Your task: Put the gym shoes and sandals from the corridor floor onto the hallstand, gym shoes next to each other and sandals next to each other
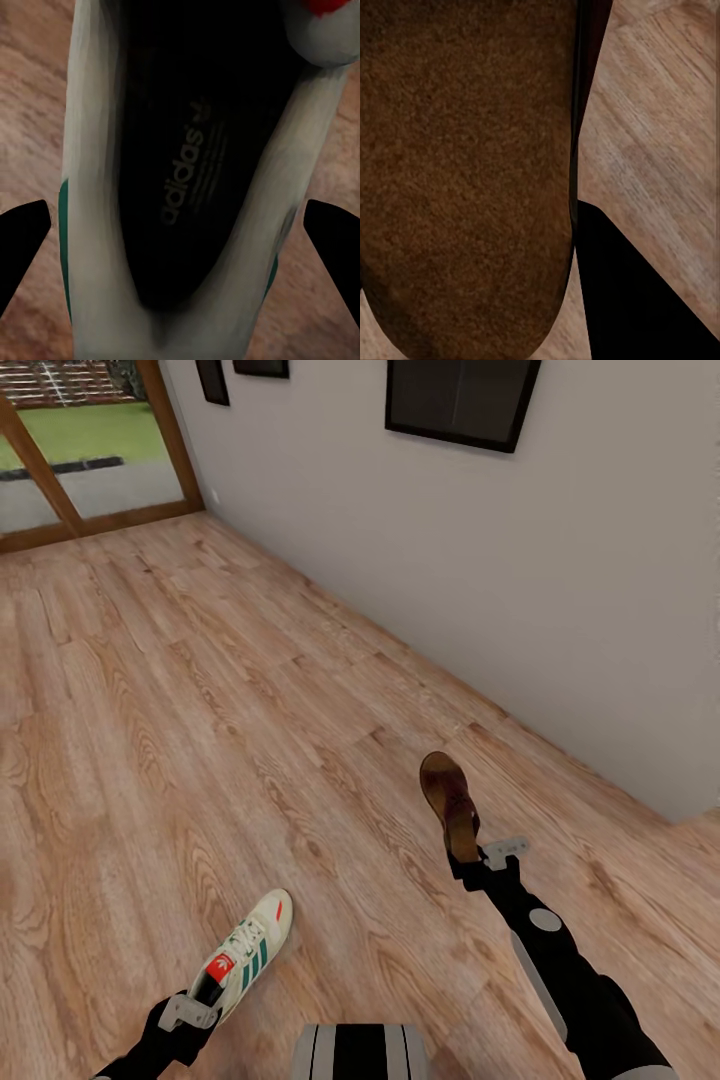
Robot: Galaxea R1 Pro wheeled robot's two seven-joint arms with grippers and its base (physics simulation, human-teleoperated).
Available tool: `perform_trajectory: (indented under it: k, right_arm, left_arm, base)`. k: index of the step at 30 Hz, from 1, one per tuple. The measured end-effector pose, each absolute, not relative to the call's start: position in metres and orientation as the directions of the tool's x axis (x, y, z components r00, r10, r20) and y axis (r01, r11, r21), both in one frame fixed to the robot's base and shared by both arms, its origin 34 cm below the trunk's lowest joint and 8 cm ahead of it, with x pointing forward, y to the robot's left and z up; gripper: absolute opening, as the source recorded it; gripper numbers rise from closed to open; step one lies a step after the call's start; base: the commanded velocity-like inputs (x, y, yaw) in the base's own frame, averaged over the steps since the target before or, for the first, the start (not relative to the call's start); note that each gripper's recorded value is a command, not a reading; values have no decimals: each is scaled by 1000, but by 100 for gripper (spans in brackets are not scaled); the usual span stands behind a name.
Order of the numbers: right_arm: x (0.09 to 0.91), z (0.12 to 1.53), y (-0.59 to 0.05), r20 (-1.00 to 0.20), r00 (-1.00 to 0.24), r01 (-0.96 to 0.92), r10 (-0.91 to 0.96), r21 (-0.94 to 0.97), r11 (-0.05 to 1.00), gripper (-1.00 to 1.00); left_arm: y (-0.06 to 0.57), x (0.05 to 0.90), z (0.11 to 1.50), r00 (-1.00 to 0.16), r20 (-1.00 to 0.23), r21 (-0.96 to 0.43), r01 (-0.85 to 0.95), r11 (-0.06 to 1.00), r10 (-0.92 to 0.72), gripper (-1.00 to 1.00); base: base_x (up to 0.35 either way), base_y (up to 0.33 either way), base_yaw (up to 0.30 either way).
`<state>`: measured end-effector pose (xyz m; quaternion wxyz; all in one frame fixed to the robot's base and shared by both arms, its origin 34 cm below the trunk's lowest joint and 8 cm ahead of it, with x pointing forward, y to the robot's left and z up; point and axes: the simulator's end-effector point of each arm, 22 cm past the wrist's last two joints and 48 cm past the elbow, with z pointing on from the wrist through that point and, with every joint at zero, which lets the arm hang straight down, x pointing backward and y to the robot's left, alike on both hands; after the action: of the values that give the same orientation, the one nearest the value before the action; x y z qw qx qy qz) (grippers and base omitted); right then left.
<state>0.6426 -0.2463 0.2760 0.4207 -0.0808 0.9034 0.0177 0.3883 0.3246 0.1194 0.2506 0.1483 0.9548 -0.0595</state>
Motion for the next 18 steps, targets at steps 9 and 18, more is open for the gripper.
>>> perform_trajectory:
  k: [9,18]
  right_arm:
    - [645,289,-247,-773,-621,-157,-128,-38,987,-100]
    - [636,291,-258,-762,-633,-151,-140,-56,987,-100]
  left_arm:
    - [325,402,132,-812,-526,-28,312,950,251,-100]
    - [332,421,148,-795,-568,-11,266,964,213,-100]
  base:
    - [0,0,0]
    - [0,0,-76]
